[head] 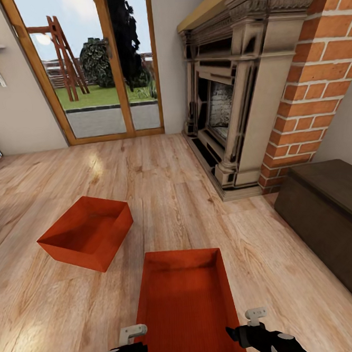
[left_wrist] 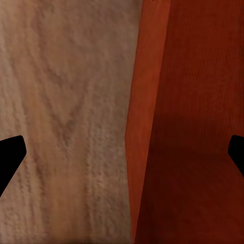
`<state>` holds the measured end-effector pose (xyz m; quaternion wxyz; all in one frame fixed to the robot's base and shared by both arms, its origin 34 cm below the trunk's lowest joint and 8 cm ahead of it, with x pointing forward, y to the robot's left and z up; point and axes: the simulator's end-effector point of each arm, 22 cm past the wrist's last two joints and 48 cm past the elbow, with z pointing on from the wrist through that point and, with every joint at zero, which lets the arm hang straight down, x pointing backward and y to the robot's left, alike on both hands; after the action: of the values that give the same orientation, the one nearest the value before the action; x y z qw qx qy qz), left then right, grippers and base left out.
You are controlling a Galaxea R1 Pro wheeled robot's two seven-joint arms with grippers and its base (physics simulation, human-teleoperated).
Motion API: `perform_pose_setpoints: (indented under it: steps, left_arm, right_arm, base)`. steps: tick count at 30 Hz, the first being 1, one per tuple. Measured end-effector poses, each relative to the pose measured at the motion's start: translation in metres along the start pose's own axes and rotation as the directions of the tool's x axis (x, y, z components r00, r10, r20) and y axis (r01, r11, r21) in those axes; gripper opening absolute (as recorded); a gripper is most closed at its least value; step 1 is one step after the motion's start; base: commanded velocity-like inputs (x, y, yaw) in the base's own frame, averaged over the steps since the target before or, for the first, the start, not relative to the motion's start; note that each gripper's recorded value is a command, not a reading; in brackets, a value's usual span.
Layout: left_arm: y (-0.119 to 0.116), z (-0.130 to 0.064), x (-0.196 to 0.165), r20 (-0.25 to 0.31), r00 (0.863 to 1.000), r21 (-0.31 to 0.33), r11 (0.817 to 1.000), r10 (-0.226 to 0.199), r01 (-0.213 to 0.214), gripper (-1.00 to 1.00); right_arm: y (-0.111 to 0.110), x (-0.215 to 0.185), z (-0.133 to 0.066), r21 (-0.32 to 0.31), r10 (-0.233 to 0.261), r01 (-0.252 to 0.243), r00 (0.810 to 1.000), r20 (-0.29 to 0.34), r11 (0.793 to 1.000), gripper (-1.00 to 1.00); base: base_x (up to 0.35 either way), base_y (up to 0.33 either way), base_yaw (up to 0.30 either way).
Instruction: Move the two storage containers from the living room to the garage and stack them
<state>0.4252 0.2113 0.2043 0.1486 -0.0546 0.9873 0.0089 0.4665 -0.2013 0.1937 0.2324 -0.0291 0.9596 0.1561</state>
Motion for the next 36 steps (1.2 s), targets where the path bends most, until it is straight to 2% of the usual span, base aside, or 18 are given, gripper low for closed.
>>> perform_pose_setpoints:
  steps: [14, 36]
  left_arm:
    - [-0.001, 0.000, 0.000, 0.000, 1.000, 0.001, 1.000, -0.001, 0.001, 1.00]
    - [0.000, 0.007, 0.011, -0.028, 1.000, -0.002, 1.000, 0.001, -0.001, 1.00]
  right_arm:
    - [0.000, 0.000, 0.000, 0.000, 0.000, 0.000, 1.000, 0.000, 1.000, 1.00]
    - [-0.002, 0.013, 0.006, 0.001, 0.009, -0.009, 1.000, -0.027, 1.000, 1.00]
  base:
    - [0.000, 0.000, 0.000]
    - [0.000, 0.000, 0.000]
